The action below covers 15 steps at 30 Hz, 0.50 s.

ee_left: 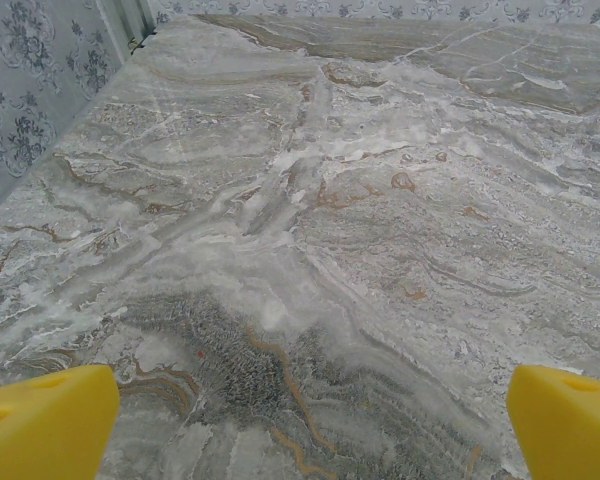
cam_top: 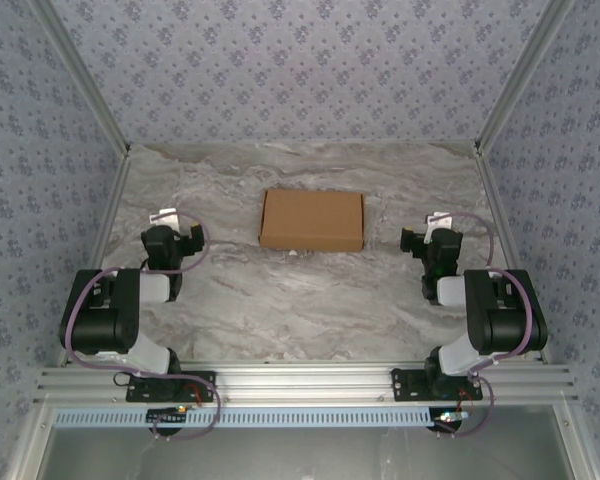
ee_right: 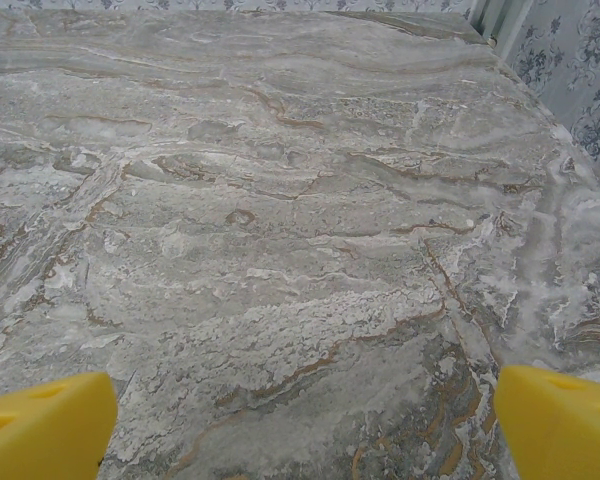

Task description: Fold the paper box

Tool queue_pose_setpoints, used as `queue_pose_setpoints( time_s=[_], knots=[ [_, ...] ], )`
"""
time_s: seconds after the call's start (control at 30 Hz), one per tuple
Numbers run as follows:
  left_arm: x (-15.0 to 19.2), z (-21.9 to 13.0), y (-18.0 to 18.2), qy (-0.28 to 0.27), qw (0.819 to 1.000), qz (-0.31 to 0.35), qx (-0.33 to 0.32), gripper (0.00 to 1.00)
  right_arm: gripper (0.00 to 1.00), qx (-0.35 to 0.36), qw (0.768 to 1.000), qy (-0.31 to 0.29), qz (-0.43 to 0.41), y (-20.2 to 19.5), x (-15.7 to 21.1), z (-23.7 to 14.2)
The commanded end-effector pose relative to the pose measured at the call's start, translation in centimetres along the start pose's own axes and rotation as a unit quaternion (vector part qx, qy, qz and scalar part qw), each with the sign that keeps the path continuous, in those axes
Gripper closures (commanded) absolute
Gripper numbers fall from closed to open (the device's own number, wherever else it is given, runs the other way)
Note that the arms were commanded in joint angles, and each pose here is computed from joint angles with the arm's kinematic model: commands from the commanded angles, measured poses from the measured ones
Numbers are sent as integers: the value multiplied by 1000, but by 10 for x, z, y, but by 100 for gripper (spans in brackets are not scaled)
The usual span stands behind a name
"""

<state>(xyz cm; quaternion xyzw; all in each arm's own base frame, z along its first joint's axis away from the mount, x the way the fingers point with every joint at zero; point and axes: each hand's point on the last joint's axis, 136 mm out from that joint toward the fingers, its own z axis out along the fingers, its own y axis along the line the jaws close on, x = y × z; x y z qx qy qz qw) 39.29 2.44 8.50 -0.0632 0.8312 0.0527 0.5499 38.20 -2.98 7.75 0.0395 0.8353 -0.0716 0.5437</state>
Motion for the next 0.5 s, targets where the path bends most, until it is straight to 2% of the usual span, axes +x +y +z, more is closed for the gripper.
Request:
queue_pose_setpoints(
  time_s=[0.0,0.47],
  knots=[
    [-5,0,0,-11,1000,2,4,1,1,-2,1000,-7,8,1,-8,2],
    [-5,0,0,-11,1000,2,4,1,1,-3,1000,-5,6,1,-6,2]
  ],
)
